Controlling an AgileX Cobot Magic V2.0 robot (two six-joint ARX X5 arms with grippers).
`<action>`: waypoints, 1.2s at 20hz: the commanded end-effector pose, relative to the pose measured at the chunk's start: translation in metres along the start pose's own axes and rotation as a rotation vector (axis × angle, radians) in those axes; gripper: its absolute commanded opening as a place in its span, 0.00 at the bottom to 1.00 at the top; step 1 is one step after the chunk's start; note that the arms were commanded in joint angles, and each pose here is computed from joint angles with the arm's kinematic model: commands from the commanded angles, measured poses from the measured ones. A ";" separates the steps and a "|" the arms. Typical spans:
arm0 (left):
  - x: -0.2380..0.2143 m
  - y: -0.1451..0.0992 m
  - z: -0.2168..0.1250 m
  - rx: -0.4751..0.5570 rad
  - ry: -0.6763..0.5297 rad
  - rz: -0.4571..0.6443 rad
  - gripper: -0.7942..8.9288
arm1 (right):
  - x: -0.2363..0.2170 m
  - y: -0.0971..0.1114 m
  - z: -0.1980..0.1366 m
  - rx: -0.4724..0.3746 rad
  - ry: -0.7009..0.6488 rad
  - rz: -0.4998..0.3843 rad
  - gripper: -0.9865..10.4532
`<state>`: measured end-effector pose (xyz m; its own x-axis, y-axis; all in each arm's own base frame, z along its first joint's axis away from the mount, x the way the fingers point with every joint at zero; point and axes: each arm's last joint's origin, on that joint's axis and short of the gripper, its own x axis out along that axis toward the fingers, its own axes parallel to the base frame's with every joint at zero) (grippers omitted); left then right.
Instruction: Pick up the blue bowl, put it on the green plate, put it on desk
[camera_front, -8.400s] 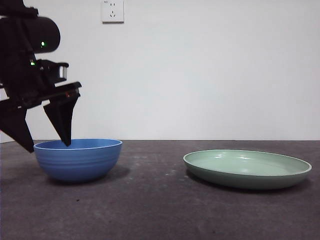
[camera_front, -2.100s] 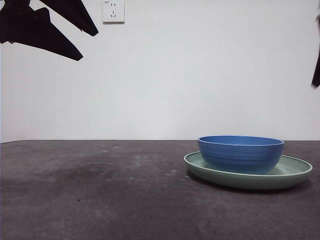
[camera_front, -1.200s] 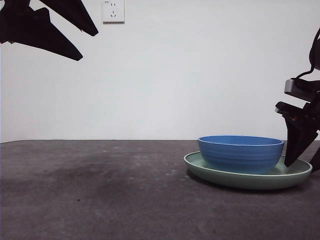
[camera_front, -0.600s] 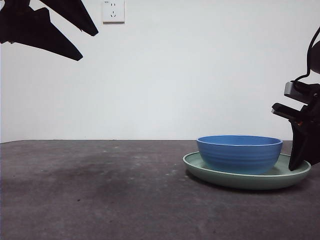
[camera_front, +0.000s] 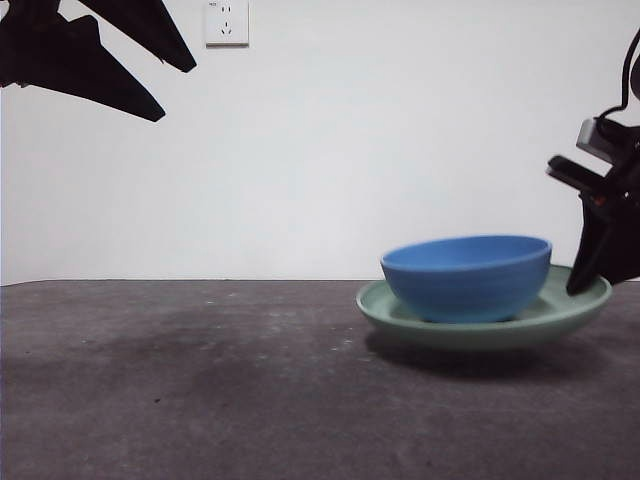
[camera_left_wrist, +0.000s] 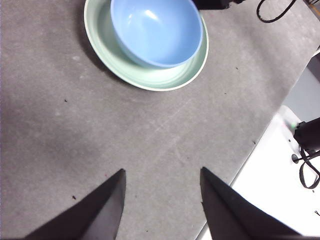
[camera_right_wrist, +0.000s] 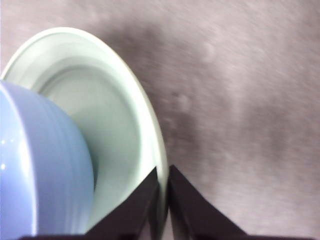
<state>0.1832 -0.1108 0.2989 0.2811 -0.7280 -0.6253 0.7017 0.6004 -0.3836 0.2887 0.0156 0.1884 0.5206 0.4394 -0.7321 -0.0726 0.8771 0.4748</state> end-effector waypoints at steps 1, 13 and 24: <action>0.000 -0.002 0.002 0.024 -0.007 -0.008 0.33 | -0.002 0.004 0.007 0.032 -0.027 0.059 0.10; 0.000 -0.002 0.002 0.024 -0.006 -0.008 0.33 | 0.018 0.060 0.003 0.003 -0.073 0.178 0.10; 0.000 -0.002 0.002 0.022 -0.003 -0.008 0.33 | 0.052 0.079 0.009 -0.009 -0.034 0.175 0.10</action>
<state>0.1829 -0.1107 0.2986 0.2785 -0.7267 -0.6280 0.7001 0.6012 -0.3852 0.3120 0.1005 0.1910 0.5267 0.5655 -0.6347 -0.1668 0.8009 0.5751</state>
